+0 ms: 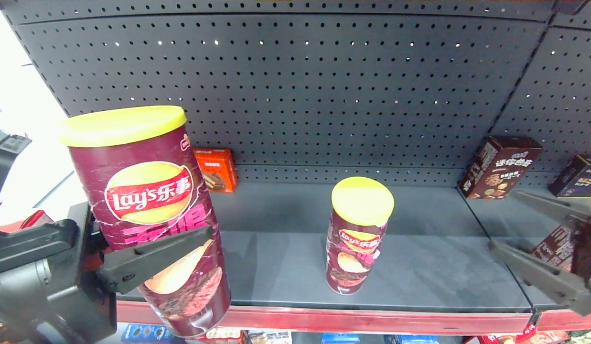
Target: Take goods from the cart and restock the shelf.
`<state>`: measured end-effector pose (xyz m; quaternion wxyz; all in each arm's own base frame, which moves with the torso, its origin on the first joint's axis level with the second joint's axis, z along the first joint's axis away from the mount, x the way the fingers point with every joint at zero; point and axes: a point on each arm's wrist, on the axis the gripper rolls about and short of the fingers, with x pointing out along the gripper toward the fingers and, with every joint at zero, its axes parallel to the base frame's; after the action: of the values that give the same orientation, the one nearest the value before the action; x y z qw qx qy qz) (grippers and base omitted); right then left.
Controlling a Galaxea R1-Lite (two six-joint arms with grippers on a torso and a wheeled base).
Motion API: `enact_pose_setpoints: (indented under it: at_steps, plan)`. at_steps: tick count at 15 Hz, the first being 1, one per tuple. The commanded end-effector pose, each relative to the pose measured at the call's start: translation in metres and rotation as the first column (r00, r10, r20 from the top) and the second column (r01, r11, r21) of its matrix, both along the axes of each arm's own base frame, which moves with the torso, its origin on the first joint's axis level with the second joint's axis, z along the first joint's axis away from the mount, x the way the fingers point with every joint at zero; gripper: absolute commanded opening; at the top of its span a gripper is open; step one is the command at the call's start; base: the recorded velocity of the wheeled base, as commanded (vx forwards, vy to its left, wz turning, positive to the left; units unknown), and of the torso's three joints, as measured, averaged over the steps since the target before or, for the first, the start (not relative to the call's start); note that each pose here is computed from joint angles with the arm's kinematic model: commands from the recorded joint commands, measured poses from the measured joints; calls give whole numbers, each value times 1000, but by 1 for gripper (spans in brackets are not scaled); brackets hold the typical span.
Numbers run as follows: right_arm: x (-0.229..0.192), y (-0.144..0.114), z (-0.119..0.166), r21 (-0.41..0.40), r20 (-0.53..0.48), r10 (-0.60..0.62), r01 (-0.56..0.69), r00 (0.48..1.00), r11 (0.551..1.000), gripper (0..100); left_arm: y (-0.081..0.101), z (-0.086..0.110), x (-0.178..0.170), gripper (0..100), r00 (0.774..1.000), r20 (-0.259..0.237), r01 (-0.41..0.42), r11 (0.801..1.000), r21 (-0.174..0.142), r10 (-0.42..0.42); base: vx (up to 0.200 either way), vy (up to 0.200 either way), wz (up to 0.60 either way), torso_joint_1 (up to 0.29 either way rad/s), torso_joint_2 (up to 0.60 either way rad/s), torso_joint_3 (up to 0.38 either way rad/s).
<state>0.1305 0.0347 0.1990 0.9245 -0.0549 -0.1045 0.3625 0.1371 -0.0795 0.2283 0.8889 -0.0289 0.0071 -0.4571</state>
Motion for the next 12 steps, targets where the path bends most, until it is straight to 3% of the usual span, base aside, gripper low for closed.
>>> enact_pose_setpoints:
  at_steps: [1, 3, 7, 11, 12]
  plan:
    - [-35, -20, 15, 72, 90, -140, 134, 986, 988, 100, 0, 0, 0, 0, 1000, -2, 0, 1000, 0, 0, 0, 0, 0, 0, 0, 0]
    - [-69, -30, 8, 156, 50, -251, 241, 967, 958, 100, 0, -1, 0, 0, 1000, -2, -3, 1000, 0, 3, 0, 0, 0, 0, 0, 0]
    - [-114, -26, -26, 156, -37, -341, 342, 940, 927, 100, 0, 2, 0, 0, 1000, 6, -3, 1000, -4, 3, 0, 0, 0, 0, 0, 0]
    - [-150, -14, -86, 135, -162, -551, 572, 818, 809, 100, 0, 3, 0, 0, 1000, 16, -5, 1000, -3, 5, 0, 0, 0, 0, 0, 0]
    - [-152, -11, -107, 106, -207, -613, 640, 762, 761, 100, 2, 7, -4, 0, 999, 36, -4, 1000, -12, 5, 0, 0, 0, 0, 0, 0]
